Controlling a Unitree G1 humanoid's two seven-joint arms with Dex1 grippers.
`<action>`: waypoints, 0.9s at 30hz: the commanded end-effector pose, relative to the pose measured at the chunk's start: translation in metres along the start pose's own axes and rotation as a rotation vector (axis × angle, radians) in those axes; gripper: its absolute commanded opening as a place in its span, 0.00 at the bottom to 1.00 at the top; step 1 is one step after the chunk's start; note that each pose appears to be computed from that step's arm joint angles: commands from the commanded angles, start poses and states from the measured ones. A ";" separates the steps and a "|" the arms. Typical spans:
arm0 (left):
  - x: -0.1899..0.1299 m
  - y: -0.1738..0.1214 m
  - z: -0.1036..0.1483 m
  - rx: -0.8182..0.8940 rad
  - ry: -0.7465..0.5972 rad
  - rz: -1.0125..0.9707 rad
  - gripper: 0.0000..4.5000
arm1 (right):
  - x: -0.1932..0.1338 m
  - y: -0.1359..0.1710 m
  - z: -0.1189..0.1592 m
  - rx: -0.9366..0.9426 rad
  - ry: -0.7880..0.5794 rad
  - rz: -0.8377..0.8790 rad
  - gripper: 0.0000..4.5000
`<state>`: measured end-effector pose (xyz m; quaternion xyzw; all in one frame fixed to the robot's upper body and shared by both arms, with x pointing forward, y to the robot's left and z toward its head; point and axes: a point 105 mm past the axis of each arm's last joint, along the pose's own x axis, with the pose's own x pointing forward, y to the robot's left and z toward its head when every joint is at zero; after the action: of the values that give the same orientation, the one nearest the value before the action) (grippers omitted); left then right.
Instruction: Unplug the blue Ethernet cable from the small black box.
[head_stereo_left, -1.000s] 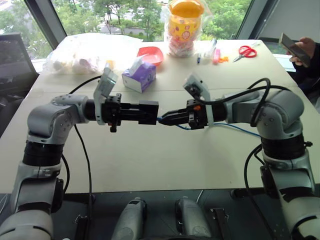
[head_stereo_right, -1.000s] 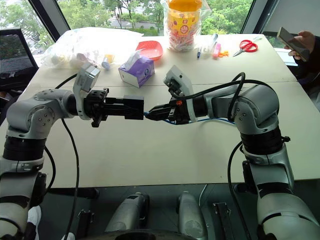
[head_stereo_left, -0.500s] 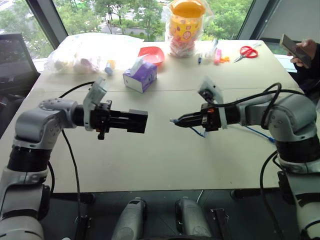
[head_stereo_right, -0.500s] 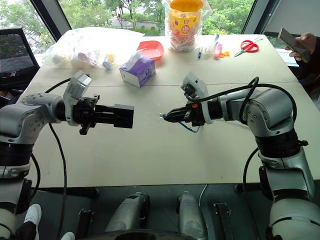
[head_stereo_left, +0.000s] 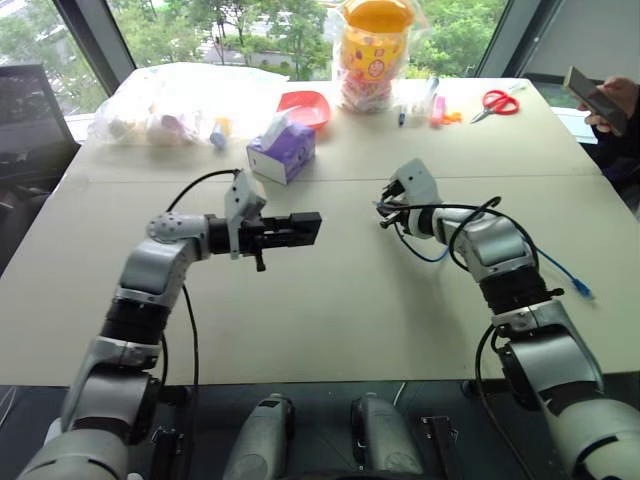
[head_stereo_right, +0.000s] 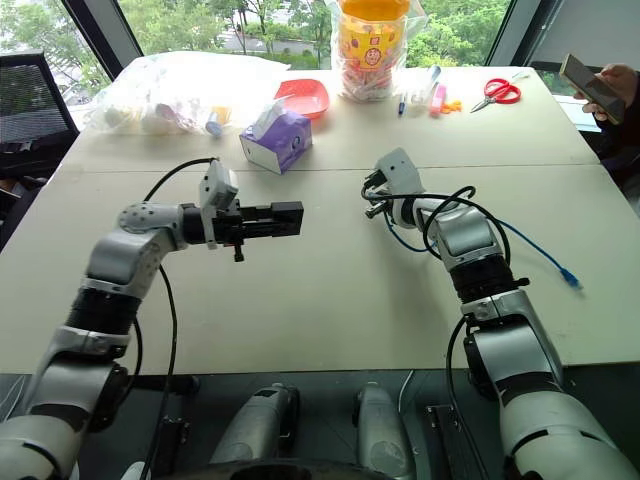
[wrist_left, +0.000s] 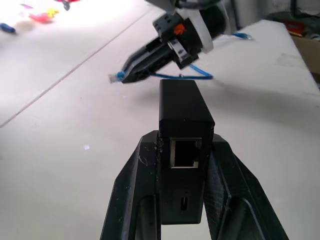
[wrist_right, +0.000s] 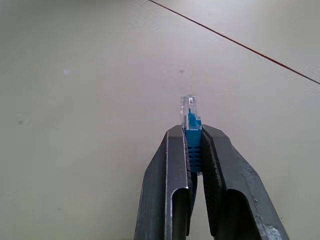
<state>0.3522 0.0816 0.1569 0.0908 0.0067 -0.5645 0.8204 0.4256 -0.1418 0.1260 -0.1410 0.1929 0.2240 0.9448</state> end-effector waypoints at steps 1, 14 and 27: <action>0.009 0.002 -0.001 0.080 -0.014 0.032 0.11 | -0.008 -0.014 0.014 0.026 -0.066 -0.075 0.48; 0.035 0.018 -0.048 -0.025 -0.012 0.193 0.11 | -0.095 0.011 0.020 0.131 -0.122 0.019 0.95; 0.015 0.016 -0.073 -0.026 0.044 0.180 0.98 | -0.121 0.036 0.007 0.160 -0.058 0.134 0.96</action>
<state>0.3799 0.0755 0.0856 0.0910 0.0237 -0.4924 0.8653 0.3120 -0.1513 0.1642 -0.0389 0.2178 0.2759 0.9354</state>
